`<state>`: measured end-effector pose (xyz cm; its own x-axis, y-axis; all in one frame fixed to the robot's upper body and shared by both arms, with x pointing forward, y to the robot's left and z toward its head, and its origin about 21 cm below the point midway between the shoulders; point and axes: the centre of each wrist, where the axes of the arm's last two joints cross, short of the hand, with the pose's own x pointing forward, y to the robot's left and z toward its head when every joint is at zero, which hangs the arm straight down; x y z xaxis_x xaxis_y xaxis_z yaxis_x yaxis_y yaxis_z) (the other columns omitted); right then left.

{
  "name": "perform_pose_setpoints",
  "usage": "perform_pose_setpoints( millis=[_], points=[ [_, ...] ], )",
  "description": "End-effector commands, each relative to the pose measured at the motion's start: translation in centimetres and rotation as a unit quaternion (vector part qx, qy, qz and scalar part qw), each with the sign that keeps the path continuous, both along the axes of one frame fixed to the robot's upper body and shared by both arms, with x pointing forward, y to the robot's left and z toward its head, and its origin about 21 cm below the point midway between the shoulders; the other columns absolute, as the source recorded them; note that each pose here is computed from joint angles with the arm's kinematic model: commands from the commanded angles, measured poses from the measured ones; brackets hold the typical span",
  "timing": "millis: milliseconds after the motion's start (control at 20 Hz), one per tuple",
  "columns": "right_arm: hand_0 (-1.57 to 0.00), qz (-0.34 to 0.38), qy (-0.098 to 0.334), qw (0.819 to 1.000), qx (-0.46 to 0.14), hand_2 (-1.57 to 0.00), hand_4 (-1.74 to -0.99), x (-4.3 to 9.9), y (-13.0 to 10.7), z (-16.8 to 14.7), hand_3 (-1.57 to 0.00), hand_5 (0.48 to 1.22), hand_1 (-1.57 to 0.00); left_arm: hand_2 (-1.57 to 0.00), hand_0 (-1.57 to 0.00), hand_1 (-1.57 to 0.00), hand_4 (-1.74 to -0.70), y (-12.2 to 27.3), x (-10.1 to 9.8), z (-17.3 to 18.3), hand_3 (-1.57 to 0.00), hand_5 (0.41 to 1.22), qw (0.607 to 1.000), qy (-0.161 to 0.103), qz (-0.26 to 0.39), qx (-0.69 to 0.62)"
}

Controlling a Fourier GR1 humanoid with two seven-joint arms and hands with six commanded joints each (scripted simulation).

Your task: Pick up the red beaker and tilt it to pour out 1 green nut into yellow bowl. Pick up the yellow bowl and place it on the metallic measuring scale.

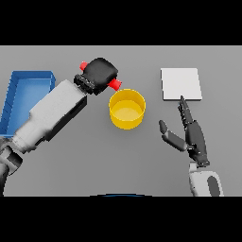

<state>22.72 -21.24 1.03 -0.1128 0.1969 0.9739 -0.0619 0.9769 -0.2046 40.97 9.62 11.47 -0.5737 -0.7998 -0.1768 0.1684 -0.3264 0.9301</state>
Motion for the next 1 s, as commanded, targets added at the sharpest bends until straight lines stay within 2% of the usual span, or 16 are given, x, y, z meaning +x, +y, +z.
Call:
perform_pose_setpoints(
  millis=[0, 150, 350, 550, 750, 950],
  points=[
    [0.00, -0.001, -0.006, 1.000, 0.003, 0.00, -1.206, 0.2, 0.1, 0.2, 0.00, 0.639, 0.00, -1.57, -1.57, -1.57, -1.72, -0.3, 0.2, 0.3, -1.29, 1.217, 1.000, -0.007, -0.013, 0.023],
    [0.00, -0.003, -0.012, 1.000, -0.006, 0.00, -1.221, -0.1, -0.1, 0.1, 0.00, 0.617, 0.00, -1.57, -1.57, -1.57, -1.73, -1.3, 0.3, 0.2, -1.43, 1.219, 0.995, -0.010, -0.056, 0.078],
    [0.00, -0.016, -0.027, 0.999, -0.018, 0.00, -1.205, 0.0, -0.4, 0.4, 0.00, 0.584, 0.00, -1.57, -1.57, -1.57, -1.73, -2.8, 0.7, 0.8, -1.51, 1.220, 0.983, -0.039, -0.097, 0.154],
    [0.00, -0.014, -0.023, 0.999, -0.019, 0.00, -1.160, -0.1, 0.1, 0.1, 0.00, 0.569, 0.00, -1.57, -1.57, -1.57, -1.74, -3.5, 0.6, 1.1, -1.55, 1.221, 0.961, -0.076, -0.141, 0.225],
    [0.00, -0.017, -0.025, 0.999, -0.009, 0.00, -1.135, 0.3, 0.0, 0.1, 0.00, 0.567, 0.00, -1.57, -1.57, -1.57, -1.74, -4.3, 0.5, 0.9, -1.56, 1.221, 0.937, -0.094, -0.174, 0.288],
    [0.00, -0.014, -0.036, 0.999, -0.020, 0.00, -1.136, -0.1, -0.3, 0.2, 0.00, 0.578, 0.00, -1.57, -1.57, -1.57, -1.73, -4.6, 0.3, 0.5, -1.57, 1.221, 0.911, -0.124, -0.201, 0.339]
  ],
)
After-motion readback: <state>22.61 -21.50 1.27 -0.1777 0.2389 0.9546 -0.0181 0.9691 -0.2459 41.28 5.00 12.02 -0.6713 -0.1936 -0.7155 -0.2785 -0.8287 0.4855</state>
